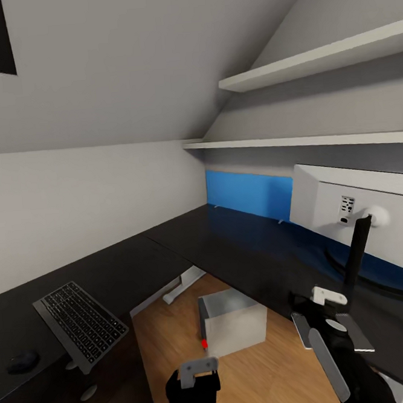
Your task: In the bedroom, organize the workspace by keeping the computer under the desk, ensuring the monitor is on the desk, placing the keyboard on the desk next to the monitor, placing the mouse on the desk next to the keyboard, moving the folder from the swivel chair onto the desk next to the mouse, stacking the notebook on top of the folder with the pen on top of the notebook, and positioning the swivel chair next to the desk.
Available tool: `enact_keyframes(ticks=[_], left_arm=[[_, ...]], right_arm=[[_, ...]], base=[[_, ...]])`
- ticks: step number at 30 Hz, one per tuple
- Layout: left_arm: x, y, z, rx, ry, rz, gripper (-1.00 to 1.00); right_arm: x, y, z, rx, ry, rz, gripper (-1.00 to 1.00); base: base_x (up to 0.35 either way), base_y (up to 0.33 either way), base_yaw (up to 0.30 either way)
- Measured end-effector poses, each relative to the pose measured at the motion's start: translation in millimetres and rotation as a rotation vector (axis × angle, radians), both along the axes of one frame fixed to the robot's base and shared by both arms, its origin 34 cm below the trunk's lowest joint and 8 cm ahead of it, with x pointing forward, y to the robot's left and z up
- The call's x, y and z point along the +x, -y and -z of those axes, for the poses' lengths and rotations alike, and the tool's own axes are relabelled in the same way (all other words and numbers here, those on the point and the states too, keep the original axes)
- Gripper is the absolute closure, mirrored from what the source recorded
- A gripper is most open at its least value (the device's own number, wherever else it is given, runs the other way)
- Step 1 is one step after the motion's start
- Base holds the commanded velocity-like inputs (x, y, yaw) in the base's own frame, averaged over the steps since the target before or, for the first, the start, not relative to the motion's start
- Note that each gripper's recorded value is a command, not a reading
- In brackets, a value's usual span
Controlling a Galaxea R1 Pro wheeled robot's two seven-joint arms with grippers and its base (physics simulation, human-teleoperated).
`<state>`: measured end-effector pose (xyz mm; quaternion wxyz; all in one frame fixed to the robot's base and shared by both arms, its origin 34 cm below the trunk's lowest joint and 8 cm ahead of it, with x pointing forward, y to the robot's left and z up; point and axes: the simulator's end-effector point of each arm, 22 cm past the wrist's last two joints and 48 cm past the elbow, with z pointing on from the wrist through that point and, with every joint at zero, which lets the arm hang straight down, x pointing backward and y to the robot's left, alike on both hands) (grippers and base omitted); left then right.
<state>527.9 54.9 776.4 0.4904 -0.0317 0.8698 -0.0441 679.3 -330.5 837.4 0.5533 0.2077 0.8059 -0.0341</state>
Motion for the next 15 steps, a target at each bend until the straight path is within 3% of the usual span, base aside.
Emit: enact_keyframes(ticks=[7,15], left_arm=[[-2.4,-14.7,-0.2,0.040,-0.005,0.012,-1.00],[-1.7,-20.2,-9.4,0.051,0.003,0.024,-1.00]], right_arm=[[4.7,0.4,-18.5,-0.034,0.041,-0.027,-1.00],[8.7,-4.4,-37.0,-0.068,0.079,-0.065,-1.00]], base=[[-0.015,0.000,0.000],[-0.189,0.000,-0.010]])
